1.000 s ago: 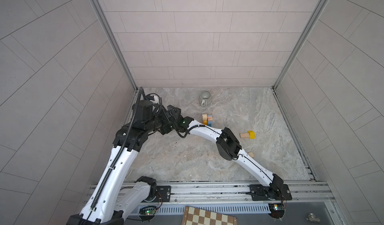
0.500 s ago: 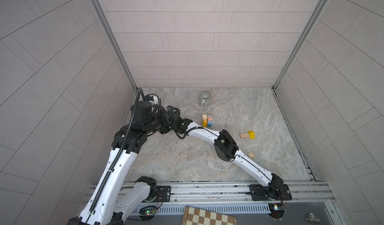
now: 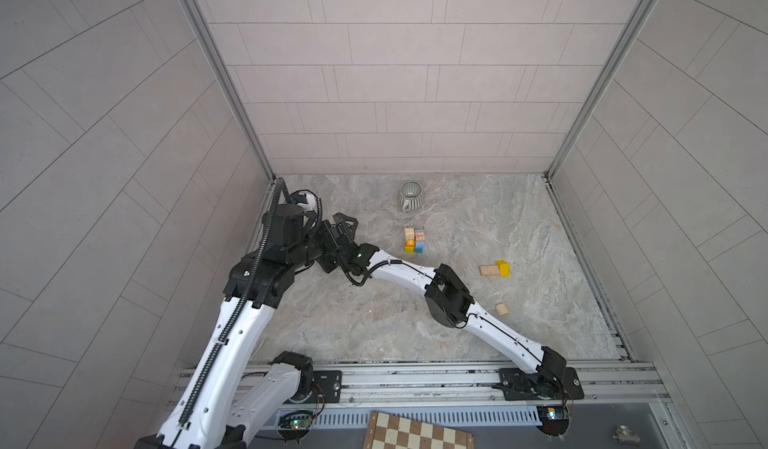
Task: Build the wood block tower
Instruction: 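Lift the R cube with the right gripper and carry it over the stack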
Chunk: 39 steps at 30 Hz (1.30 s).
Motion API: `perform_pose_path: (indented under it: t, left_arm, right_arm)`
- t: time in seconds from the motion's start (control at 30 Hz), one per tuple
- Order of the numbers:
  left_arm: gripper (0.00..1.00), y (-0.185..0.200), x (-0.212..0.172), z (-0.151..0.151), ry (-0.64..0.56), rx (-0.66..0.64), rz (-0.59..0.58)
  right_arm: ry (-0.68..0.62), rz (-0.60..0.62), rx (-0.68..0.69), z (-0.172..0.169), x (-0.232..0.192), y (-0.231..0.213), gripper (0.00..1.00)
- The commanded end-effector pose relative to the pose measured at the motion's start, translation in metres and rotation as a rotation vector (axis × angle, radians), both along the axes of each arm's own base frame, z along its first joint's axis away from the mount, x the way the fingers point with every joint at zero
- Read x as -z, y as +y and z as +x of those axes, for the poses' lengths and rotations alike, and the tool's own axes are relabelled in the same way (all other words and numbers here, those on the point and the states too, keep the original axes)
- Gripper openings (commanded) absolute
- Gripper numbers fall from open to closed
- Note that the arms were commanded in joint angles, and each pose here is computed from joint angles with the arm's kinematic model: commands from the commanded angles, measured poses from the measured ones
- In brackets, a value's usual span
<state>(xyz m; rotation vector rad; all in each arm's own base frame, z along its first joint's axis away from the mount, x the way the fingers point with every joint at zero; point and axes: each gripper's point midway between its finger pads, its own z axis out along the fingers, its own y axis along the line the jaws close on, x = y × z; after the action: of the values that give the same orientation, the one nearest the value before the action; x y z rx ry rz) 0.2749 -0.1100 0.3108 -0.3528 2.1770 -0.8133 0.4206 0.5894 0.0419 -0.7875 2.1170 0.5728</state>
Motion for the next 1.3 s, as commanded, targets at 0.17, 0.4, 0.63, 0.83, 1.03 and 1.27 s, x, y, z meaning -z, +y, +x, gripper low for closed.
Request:
perform_pose_path:
  t: [0.17, 0.4, 0.63, 0.83, 1.03, 1.27]
  left_arm:
    - [1.00, 0.004, -0.005, 0.001, -0.032, -0.016, 0.016]
    - [0.99, 0.006, -0.008, 0.001, -0.036, -0.027, 0.011]
    - [0.99, 0.012, -0.018, 0.001, -0.051, -0.059, 0.022]
    - [1.00, 0.018, -0.024, 0.006, -0.056, -0.084, 0.017]
    - [1.00, 0.025, -0.031, 0.016, -0.060, -0.109, 0.030]
    - [1.00, 0.043, -0.027, 0.027, -0.067, -0.176, 0.133]
  right_arm:
    - [0.017, -0.106, 0.018, -0.002, 0.035, -0.017, 0.30]
    - [0.005, -0.118, 0.000, -0.007, 0.027, -0.021, 0.24]
    - [-0.008, -0.124, -0.010, -0.014, 0.007, -0.031, 0.19]
    - [-0.034, -0.118, 0.001, -0.023, -0.012, -0.052, 0.18]
    - [-0.070, -0.115, 0.026, -0.029, -0.039, -0.078, 0.18]
    - [-0.087, -0.063, 0.113, -0.036, -0.087, -0.126, 0.17]
